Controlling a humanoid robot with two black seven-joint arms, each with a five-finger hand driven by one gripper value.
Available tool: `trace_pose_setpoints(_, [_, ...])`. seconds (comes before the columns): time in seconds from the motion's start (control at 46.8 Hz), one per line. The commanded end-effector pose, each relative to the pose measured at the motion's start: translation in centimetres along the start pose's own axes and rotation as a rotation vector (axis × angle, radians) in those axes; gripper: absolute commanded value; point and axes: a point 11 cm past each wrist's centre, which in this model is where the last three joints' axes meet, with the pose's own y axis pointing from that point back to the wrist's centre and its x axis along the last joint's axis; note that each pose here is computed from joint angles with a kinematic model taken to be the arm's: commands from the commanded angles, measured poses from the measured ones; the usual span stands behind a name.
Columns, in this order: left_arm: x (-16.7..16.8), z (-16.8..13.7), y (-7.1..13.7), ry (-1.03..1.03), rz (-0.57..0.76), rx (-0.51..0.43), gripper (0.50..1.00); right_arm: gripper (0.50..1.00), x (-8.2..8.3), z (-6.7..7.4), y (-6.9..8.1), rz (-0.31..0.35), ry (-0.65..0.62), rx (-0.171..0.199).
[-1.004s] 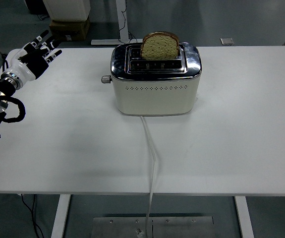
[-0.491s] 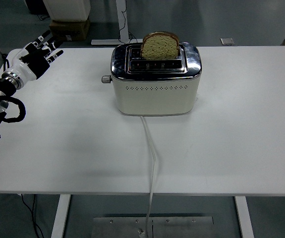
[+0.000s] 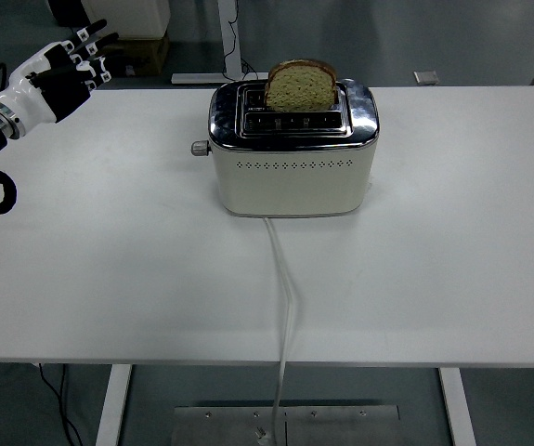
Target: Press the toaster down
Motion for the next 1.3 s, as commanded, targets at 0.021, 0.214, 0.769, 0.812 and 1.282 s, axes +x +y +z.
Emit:
trace_pose_setpoints(0.021, [-0.7,0.5,1.5,-0.122,-0.048,0.048,1.000,1.000,0.0,0.0,0.0,0.000,0.000,-0.001])
trace_pose_setpoints(0.214, [-0.4,2.5,3.8,-0.330,-0.090,0.140,1.000,1.000,0.0,0.0,0.0,-0.002,0.000,0.000])
trace_pose_setpoints(0.769, [-0.3,3.3,6.2,-0.899,-0.238,0.422,1.000,1.000,-0.1,0.0,0.0,-0.002,0.001,0.001])
trace_pose_setpoints(0.812, [-0.3,3.5,6.0,-0.932,-0.235,0.428,1.000,1.000,0.0,0.0,0.0,-0.002,0.001,0.000])
trace_pose_setpoints(1.282, [-1.6,-1.0,1.5,-1.057,-0.286,0.509,1.000,1.000,0.0,0.0,0.0,0.000,0.000,0.000])
